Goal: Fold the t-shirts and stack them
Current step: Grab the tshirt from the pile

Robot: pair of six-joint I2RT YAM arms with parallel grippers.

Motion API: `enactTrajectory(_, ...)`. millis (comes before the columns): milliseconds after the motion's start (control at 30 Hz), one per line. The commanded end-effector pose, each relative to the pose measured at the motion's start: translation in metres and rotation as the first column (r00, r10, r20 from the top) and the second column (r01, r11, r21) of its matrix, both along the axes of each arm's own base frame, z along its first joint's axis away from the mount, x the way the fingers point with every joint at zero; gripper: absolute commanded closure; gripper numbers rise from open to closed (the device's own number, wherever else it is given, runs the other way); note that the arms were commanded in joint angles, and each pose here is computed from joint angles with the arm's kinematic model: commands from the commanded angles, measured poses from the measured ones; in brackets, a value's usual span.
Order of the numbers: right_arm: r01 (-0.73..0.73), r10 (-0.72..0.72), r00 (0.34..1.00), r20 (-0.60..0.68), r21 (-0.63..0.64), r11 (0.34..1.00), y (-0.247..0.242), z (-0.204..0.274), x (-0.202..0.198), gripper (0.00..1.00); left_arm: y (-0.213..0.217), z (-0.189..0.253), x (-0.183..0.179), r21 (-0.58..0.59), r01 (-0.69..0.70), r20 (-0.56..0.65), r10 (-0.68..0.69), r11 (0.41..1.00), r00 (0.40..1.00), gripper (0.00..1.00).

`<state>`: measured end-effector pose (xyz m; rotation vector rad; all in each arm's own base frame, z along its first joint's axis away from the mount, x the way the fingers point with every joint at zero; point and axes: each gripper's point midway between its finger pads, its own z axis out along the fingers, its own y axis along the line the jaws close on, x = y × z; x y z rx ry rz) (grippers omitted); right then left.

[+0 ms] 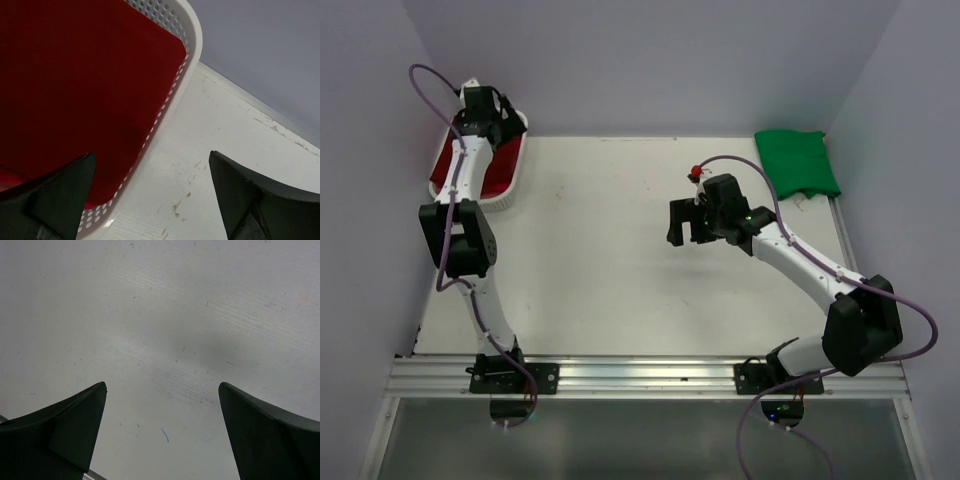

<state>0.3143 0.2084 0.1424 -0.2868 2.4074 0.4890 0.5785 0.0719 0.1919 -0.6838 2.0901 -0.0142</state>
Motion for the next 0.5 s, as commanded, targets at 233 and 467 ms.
enactTrajectory(233,0.002,-0.003,0.999,0.036,0.016,1.000,-0.001,0.009,-0.002,0.01,0.035,-0.009,0.021,0.120,-0.028,-0.031,0.032,0.992,0.999,0.04)
enactTrajectory(467,0.008,-0.008,1.000,0.028,0.012,1.000,-0.003,0.005,-0.006,0.01,0.055,-0.053,0.016,0.132,-0.069,-0.120,0.085,0.989,0.989,0.05)
